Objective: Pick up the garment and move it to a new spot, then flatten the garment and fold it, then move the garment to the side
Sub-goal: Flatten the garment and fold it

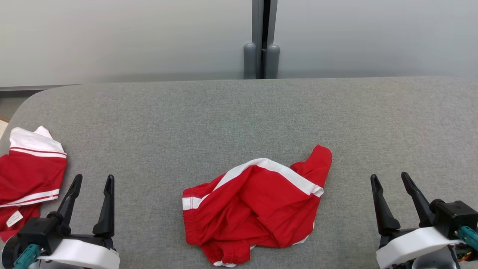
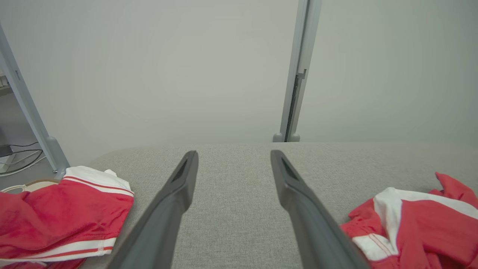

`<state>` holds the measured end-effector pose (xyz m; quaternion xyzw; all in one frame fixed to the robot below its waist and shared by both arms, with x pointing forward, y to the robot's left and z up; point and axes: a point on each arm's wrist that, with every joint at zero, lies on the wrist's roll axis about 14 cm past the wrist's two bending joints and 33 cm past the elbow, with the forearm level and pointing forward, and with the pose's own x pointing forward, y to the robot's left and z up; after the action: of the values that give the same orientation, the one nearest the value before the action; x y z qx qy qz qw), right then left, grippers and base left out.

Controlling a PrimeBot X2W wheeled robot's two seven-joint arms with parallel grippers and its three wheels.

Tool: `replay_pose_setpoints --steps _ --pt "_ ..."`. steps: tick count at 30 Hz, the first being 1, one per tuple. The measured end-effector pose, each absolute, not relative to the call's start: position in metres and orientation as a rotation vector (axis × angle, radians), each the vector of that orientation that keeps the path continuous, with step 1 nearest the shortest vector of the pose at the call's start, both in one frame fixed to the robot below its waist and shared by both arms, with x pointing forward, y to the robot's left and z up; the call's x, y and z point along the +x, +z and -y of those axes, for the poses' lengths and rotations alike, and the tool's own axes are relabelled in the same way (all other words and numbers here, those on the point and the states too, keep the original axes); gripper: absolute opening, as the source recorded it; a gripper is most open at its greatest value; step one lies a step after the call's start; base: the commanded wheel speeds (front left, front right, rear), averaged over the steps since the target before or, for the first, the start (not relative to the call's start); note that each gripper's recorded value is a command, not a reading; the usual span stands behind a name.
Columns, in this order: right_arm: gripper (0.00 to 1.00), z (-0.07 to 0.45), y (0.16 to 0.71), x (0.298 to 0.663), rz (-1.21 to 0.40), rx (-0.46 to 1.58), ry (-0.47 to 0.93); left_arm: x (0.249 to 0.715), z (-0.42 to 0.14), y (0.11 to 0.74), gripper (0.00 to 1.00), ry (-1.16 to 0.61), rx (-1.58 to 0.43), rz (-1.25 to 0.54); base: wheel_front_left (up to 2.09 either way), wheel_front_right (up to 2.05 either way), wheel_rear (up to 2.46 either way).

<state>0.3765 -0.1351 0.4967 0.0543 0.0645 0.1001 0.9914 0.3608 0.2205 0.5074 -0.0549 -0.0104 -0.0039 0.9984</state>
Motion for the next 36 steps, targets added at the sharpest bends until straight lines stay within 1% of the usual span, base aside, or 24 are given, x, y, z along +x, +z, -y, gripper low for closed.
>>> replay_pose_setpoints --steps 9,12,15,18,24,31,36 --pt "1.0 0.136 0.498 0.378 -0.127 0.109 0.199 0.36 -0.217 0.503 1.0 -0.034 -0.102 0.007 0.0 0.0 0.0" --pt "1.0 0.136 0.496 0.379 -0.13 0.109 0.197 0.361 -0.202 0.501 1.0 -0.098 -0.097 -0.006 0.0 0.0 0.0" --pt "1.0 0.135 0.494 0.38 -0.138 0.11 0.201 0.368 -0.176 0.5 1.0 -0.205 -0.099 -0.044 0.0 0.0 0.0" --pt "1.0 0.133 0.492 0.382 -0.143 0.111 0.207 0.37 -0.153 0.486 1.0 -0.289 -0.124 -0.137 0.0 0.0 0.0" --pt "1.0 0.135 0.484 0.382 -0.163 0.121 0.199 0.368 -0.127 0.457 1.0 -0.388 -0.153 -0.307 0.0 0.0 0.0" --pt "1.0 0.139 0.477 0.382 -0.178 0.128 0.184 0.359 -0.107 0.43 1.0 -0.456 -0.192 -0.441 0.0 0.0 0.0" --pt "1.0 0.141 0.475 0.384 -0.18 0.135 0.175 0.353 -0.096 0.421 1.0 -0.492 -0.205 -0.493 0.0 0.0 0.0"
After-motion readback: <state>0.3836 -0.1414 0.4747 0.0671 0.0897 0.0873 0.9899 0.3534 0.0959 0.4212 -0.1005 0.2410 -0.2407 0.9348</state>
